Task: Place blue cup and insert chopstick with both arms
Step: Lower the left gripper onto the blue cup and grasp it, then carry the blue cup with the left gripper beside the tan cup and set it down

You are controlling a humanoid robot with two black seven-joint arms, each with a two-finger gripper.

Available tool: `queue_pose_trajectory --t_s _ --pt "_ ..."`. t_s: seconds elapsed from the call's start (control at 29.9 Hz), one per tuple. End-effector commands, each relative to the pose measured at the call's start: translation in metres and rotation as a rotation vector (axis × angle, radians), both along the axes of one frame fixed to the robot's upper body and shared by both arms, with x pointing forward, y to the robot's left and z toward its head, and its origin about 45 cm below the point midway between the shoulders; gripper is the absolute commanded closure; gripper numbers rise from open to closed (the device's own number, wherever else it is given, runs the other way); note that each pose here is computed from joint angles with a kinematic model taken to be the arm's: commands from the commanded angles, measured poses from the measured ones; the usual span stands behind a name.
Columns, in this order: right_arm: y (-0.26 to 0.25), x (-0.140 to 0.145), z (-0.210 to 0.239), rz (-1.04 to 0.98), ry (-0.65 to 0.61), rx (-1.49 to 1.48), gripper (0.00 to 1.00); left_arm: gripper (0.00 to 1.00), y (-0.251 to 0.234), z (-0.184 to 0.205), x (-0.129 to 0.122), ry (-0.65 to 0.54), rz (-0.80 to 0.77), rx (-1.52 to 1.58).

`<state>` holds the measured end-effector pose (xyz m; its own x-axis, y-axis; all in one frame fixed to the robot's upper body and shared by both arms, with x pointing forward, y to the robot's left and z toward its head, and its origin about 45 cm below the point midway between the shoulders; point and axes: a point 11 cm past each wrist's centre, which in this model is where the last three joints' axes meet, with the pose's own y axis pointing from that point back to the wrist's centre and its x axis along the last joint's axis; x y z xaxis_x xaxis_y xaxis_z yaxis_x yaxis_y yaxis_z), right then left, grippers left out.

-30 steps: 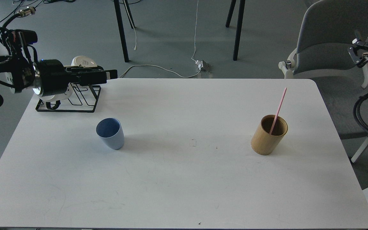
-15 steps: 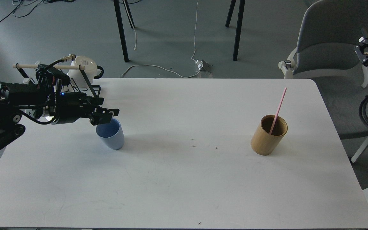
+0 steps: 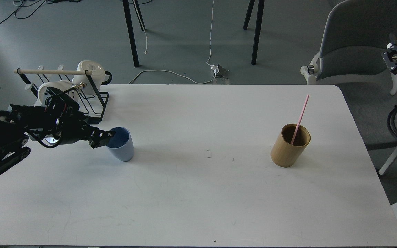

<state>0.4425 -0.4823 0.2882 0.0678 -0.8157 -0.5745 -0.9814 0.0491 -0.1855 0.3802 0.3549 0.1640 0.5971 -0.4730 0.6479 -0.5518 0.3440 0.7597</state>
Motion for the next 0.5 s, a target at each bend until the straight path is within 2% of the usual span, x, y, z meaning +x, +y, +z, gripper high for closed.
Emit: queue_pose_trajectory --t_s 0.0,0.1,0.13,0.23,0.4,0.47 --pt "-0.0024 -0.0009 0.0007 -0.003 0.003 -0.006 0.01 0.42 -0.0094 -0.0063 0.0007 0.009 -0.006 -0.016" --pt "-0.0037 -0.0013 0.0015 -0.005 0.002 -0.008 0.00 0.72 -0.0113 -0.0105 0.0024 0.015 0.003 -0.023" --pt "-0.0043 -0.0015 0.0019 -0.006 0.002 -0.010 0.00 0.77 -0.0113 -0.0129 0.0031 0.018 0.008 -0.021" --pt "-0.0068 -0.0023 0.0032 -0.011 0.001 -0.012 0.00 0.79 -0.0104 -0.0143 0.0052 0.017 0.016 -0.021" --pt "-0.0105 -0.0035 0.0050 -0.017 0.000 -0.018 0.01 0.93 -0.0143 -0.0129 0.0026 0.037 -0.019 -0.044" --pt "-0.0115 -0.0038 0.0052 -0.019 0.001 -0.019 0.01 0.95 -0.0155 -0.0103 0.0018 0.046 -0.040 -0.060"
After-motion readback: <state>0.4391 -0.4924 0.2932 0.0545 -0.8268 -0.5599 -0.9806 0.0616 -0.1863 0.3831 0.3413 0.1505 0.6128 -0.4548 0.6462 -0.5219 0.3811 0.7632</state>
